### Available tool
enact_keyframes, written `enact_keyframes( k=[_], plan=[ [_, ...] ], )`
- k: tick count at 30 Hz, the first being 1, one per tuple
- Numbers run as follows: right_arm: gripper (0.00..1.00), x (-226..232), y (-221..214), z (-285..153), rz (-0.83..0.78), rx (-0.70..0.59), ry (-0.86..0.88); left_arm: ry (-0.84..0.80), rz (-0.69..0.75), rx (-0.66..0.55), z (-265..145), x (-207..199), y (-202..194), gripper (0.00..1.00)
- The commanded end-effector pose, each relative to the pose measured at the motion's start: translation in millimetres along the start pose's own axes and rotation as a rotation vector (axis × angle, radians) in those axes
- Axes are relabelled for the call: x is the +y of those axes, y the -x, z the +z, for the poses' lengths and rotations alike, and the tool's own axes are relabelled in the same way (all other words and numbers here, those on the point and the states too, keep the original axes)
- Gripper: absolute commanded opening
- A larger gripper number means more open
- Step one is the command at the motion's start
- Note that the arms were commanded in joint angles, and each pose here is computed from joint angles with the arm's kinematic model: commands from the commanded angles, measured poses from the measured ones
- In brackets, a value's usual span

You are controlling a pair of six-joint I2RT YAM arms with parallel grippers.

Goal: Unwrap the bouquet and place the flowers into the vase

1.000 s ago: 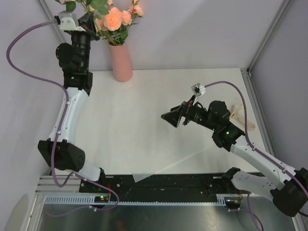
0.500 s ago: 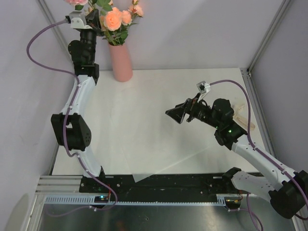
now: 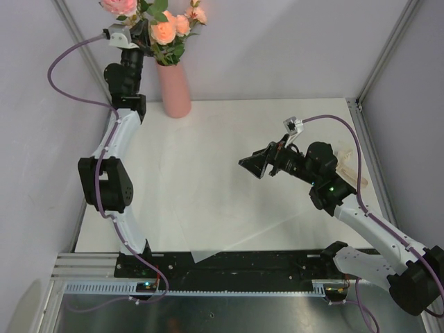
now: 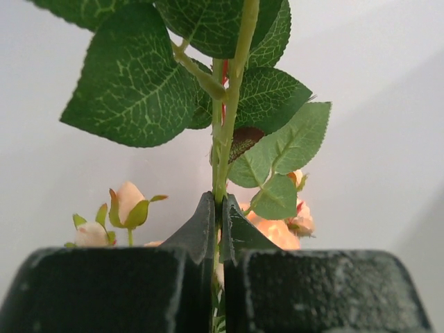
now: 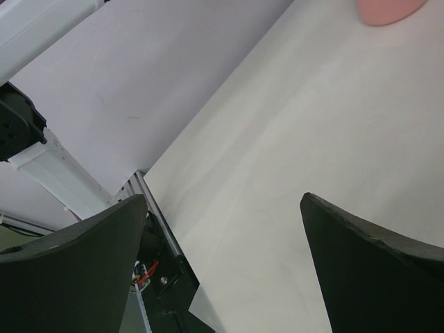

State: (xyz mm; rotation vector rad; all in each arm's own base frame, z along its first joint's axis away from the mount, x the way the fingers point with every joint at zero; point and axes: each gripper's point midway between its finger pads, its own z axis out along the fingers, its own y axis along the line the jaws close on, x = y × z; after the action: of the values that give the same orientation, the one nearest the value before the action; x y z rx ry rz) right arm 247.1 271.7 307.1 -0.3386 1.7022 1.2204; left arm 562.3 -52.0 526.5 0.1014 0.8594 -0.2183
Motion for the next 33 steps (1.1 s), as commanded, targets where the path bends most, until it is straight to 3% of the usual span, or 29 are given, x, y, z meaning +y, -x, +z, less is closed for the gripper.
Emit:
enact_keyframes(
  k=[1, 10, 21, 25, 33],
  plan=[
    [0.99, 3, 2, 0, -0.001, -0.005, 0.018, -0.051, 0.035, 0.014, -11, -3, -17, 0.0],
    [0.99, 4, 2, -2, 0.006, -0.001, 0.017, -0.052, -0.01, 0.091, -27, 3, -64, 0.0],
    [0.99, 6, 3, -2, 0.005, -0.006, 0.023, -0.038, -0.098, 0.064, -19, 3, -58, 0.0],
    [0.99, 5, 2, -2, 0.004, -0.003, 0.021, -0.051, -0.162, 0.038, -14, -3, -41, 0.0],
    [0.99, 7, 4, -2, 0.002, -0.012, 0.027, -0.017, -0.167, -0.092, 2, 0, 32, 0.0]
  ],
)
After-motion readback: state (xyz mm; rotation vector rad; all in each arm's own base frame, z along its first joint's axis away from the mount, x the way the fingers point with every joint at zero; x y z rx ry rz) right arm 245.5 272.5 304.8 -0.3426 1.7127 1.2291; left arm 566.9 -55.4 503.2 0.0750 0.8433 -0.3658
